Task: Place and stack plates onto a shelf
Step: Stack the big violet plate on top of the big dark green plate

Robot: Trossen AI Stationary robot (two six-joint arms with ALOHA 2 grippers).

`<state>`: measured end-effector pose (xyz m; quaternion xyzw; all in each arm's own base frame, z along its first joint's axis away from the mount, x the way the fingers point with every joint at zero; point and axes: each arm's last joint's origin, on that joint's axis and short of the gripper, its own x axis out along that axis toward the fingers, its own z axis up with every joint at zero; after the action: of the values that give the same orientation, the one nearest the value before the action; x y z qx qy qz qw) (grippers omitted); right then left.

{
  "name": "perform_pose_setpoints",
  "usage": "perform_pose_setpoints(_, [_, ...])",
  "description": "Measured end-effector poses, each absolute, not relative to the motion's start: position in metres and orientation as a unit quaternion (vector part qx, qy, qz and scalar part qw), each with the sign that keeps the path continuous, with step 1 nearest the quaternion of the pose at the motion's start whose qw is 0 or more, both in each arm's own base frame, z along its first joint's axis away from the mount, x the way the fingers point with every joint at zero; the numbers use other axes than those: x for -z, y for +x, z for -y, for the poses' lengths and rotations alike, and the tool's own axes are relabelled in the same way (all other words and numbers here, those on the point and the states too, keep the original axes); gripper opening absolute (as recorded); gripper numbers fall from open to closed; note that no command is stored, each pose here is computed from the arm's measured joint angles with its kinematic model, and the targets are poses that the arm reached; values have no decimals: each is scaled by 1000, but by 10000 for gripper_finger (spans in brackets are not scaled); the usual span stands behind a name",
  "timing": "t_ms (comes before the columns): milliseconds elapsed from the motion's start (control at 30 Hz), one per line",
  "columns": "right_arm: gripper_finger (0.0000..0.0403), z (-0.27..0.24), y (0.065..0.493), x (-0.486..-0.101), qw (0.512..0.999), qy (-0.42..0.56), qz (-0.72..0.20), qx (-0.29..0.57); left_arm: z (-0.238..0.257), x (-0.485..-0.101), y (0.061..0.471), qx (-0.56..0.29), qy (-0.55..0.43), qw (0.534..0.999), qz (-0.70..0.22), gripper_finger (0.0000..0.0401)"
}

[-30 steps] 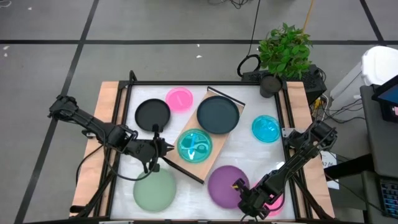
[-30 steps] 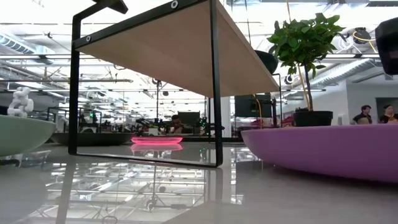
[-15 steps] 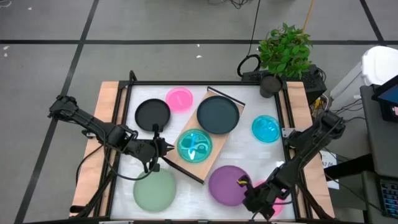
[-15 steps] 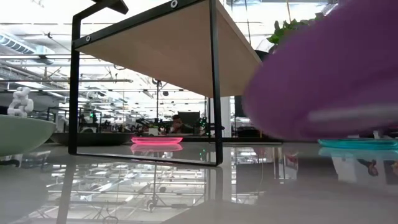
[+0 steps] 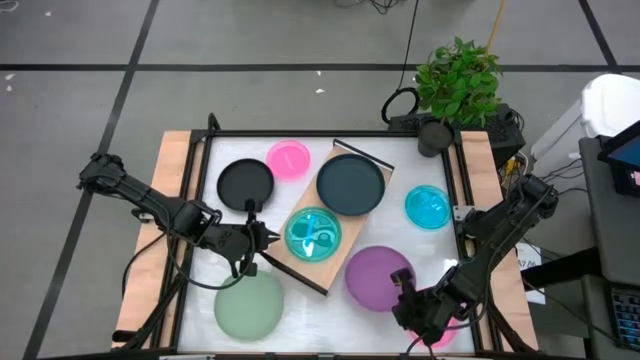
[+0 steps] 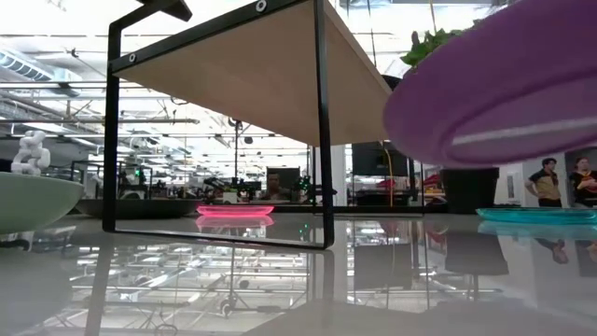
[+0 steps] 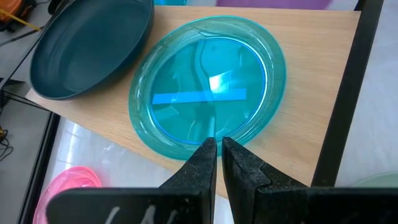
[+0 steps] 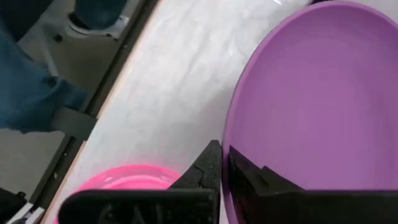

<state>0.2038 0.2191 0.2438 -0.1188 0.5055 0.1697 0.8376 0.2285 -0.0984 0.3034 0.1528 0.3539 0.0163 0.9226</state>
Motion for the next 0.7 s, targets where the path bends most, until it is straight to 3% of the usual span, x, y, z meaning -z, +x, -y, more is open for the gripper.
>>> perform_pose_setpoints(700, [0,-205,196,-307,833,-49,-551,-17,98,-303,228,-16,154,922,-356,33])
